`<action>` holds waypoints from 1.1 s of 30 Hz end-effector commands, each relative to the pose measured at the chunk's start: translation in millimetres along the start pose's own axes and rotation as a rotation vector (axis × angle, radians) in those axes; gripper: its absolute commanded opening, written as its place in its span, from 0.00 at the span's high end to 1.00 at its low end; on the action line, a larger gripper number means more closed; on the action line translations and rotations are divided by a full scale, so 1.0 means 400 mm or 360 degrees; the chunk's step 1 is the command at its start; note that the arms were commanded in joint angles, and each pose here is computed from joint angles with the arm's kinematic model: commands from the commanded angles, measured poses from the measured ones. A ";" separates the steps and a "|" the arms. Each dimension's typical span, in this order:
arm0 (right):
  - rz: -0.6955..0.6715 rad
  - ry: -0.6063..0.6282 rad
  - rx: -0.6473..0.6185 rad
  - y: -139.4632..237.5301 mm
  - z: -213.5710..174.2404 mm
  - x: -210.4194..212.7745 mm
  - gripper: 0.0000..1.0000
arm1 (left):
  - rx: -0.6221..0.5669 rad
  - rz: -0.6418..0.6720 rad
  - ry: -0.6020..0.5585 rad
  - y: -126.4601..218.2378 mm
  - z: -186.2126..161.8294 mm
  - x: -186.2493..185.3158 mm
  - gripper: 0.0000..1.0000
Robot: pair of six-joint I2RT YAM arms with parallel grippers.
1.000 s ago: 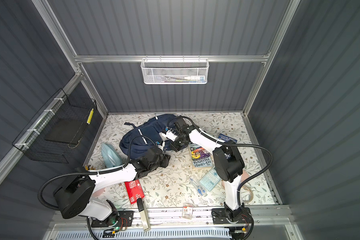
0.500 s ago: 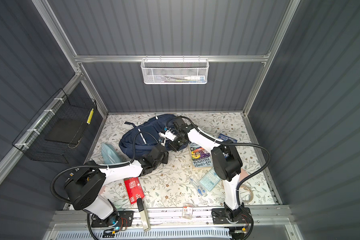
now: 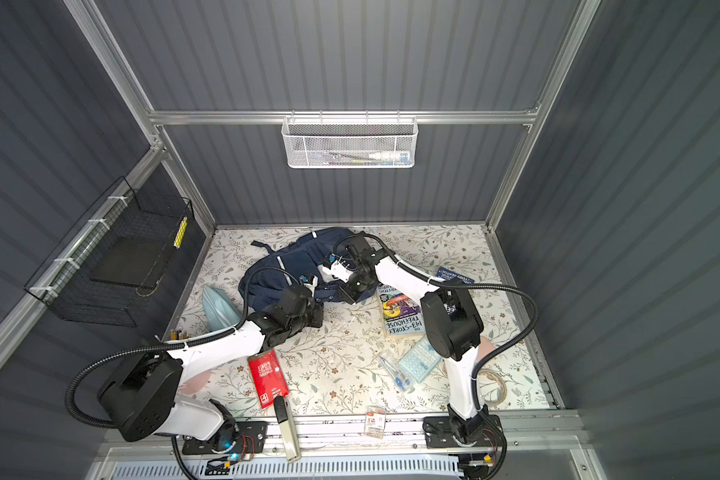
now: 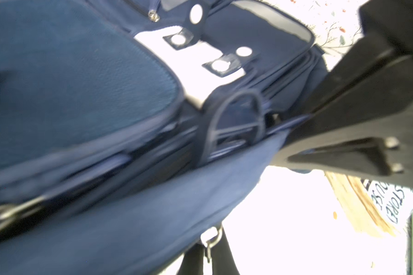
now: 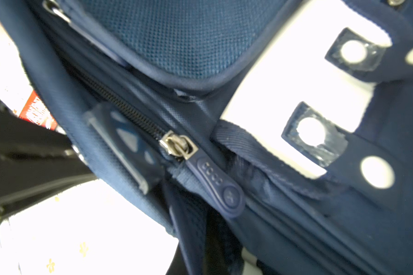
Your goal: Pack the student bag
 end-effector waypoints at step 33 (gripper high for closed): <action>-0.0412 0.1047 -0.0625 0.010 0.156 0.156 0.45 | 0.0184 -0.0309 0.0255 0.139 0.039 0.007 1.00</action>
Point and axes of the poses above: each gripper's point midway between its finger pads, its own y axis back along the fingers, its own x axis along the line the jaws close on, z = x × y, the point moved 3 cm from there along y, back along the fingers, and after that the axes turned 14 degrees about y, right-handed, at the moved point
